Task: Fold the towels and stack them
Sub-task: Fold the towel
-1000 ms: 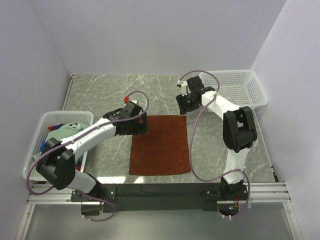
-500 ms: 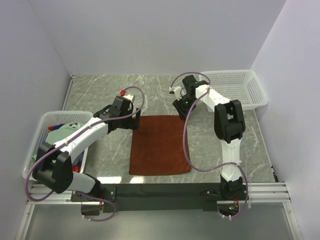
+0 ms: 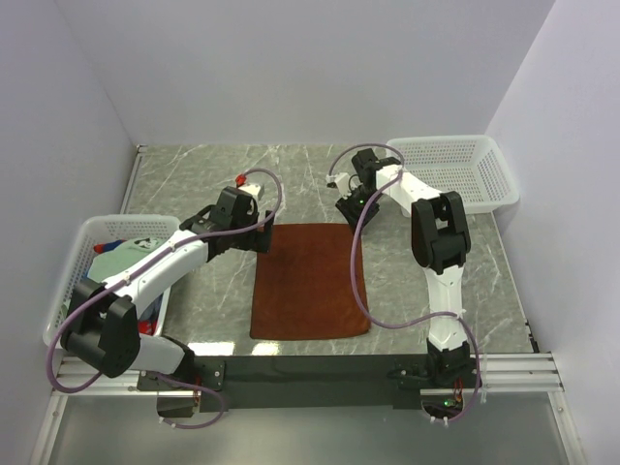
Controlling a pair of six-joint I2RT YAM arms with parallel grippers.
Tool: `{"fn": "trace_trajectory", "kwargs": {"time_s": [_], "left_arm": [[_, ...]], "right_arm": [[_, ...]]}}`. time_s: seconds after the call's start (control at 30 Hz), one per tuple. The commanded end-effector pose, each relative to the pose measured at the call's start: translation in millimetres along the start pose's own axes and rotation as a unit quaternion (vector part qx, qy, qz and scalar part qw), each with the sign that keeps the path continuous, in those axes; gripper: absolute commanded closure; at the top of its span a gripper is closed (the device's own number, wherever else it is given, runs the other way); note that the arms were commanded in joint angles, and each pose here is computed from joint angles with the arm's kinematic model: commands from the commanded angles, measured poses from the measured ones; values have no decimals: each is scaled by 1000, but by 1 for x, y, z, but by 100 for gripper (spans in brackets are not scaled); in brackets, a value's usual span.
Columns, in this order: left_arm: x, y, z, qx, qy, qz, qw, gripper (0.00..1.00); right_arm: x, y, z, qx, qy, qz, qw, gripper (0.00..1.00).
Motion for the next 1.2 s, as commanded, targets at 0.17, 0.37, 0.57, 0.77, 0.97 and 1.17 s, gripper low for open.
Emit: {"fn": "trace_trajectory", "kwargs": {"time_s": [0.17,0.37,0.57,0.77,0.97,1.17], "left_arm": [[-1,5,8,-25,-8,-7,1000,1],[-5,0,7,-17,-7,-16,1000,1],[-10,-6,8,-11,0,-27,1000,1],[-14,-10,20,1,9,-28,1000,1],[-17,-21,36,1,12,-39,999,2],[-12,-52,51,14,-11,-63,998,10]], "right_arm": [[-14,2,8,-8,4,-27,1000,52],[-17,6,15,-20,4,-39,999,52],[-10,-2,11,-7,4,-19,1000,55],[-1,-6,11,0,11,2,1000,62],[2,-8,9,4,10,10,1000,74],[1,-5,10,0,13,1,1000,99]]}}
Point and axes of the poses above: each gripper's point midway between its finger pads, its own y axis back along the fingers, its own x axis along the line the jaws close on, z = x × y, the point moved 3 cm from there along y, back along the fingers, and after that the axes turned 5 degrees about -y, right-handed, at the moved point
